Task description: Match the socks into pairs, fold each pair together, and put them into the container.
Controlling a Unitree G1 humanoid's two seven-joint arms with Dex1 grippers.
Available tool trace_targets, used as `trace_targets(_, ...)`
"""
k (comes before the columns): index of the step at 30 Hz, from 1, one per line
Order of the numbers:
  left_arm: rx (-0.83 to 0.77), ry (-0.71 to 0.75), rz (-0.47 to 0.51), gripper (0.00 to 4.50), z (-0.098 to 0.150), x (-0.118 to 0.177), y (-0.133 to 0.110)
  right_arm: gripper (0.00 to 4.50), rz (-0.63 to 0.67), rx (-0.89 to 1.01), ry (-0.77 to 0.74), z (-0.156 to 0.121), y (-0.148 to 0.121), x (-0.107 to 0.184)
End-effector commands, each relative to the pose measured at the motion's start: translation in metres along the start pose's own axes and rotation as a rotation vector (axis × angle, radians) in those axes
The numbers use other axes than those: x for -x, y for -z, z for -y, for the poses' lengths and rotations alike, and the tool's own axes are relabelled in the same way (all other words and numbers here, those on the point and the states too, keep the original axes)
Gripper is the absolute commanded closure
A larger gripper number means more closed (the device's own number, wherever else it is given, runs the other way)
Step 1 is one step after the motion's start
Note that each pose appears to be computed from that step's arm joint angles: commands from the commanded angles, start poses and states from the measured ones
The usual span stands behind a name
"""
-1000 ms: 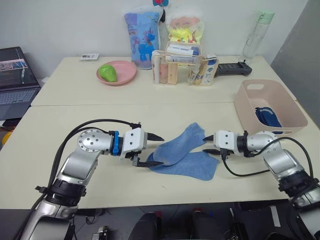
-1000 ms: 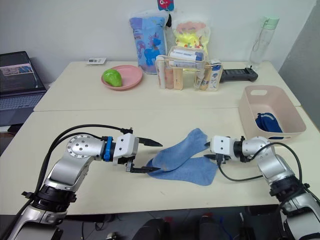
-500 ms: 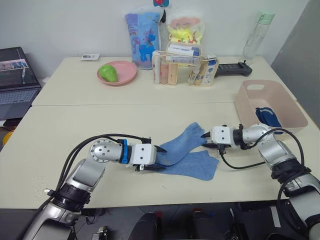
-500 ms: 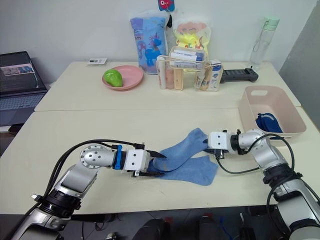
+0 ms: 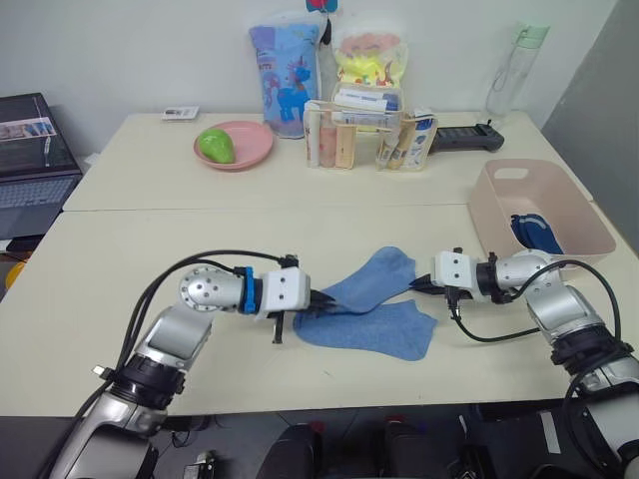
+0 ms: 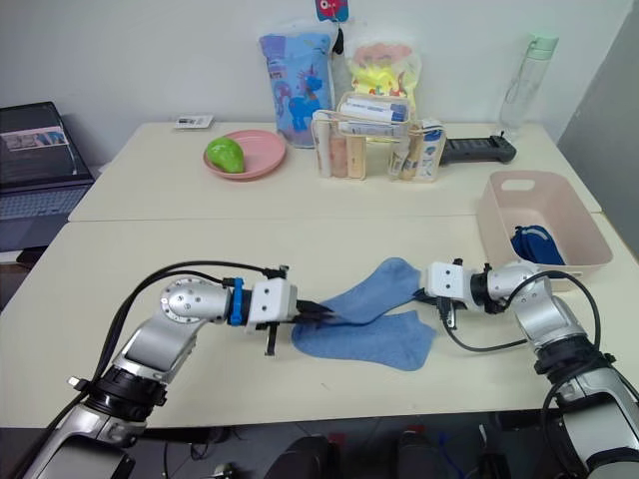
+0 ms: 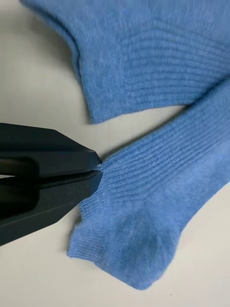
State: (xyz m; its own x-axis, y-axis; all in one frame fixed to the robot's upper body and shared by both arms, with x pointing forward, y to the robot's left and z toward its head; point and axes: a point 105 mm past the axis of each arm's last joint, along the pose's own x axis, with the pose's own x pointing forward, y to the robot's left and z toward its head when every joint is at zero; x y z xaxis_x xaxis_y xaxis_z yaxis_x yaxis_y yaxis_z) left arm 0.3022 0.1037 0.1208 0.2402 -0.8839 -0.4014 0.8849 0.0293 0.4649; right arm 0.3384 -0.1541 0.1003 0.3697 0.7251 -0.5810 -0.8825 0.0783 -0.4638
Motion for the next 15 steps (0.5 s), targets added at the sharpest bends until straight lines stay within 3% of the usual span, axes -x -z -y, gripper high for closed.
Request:
trace_targets(1,-0.011,-0.070,0.054,4.47,-0.019,0.011,-0.012,4.50,0.049,0.012,0.044,0.011,-0.021,0.020)
trace_targets(5,0.034,-0.076,0.128,4.47,-0.024,0.016,-0.025,4.50,0.069,-0.018,0.014,0.004,-0.038,0.033)
trace_targets(9,0.188,-0.046,0.222,4.47,-0.013,0.021,-0.047,4.50,0.082,-0.080,-0.044,-0.010,-0.060,0.051)
trace_targets(15,0.440,0.041,0.139,4.47,0.014,0.050,-0.036,4.50,0.124,-0.306,-0.263,-0.060,-0.095,0.076)
